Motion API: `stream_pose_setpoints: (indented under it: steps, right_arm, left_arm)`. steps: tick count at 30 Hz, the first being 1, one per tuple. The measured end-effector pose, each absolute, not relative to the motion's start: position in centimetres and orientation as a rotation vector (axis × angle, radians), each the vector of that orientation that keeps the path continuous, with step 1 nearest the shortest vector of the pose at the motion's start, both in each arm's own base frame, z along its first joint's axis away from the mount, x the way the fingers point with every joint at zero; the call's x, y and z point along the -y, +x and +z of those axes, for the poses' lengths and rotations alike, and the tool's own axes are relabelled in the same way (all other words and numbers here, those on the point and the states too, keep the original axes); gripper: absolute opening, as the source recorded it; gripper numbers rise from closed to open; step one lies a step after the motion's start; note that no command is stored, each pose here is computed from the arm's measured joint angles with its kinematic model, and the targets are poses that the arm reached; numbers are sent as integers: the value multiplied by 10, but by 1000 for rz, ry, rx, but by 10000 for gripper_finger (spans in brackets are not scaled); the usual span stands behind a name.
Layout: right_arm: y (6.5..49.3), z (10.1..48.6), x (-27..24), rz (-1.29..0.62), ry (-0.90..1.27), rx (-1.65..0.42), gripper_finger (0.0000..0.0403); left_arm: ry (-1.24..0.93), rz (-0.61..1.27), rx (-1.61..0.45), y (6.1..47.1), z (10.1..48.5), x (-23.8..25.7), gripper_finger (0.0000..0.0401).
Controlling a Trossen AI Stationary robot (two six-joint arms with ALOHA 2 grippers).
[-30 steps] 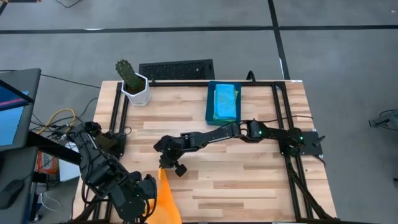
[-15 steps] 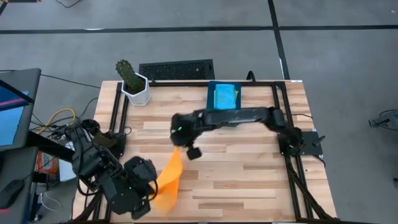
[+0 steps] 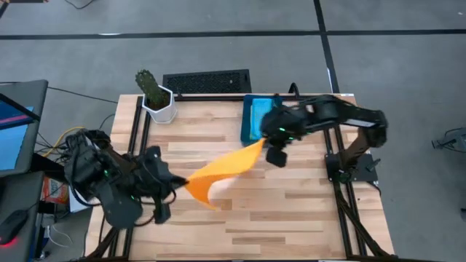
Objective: Fold microfiber towels
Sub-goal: Fold the orange towel
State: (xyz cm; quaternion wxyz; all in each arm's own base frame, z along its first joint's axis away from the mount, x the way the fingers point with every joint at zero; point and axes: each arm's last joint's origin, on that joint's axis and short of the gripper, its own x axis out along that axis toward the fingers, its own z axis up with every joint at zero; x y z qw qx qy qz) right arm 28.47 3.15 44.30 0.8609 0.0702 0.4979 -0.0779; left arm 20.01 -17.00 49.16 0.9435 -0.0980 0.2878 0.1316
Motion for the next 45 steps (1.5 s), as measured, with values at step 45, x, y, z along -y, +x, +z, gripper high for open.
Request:
stream_pose_setpoints:
  steps: [45]
  right_arm:
    - [259,234,-241,-393,374,-1135,11]
  left_arm:
    - [-253,132,-1223,162,247,207,0]
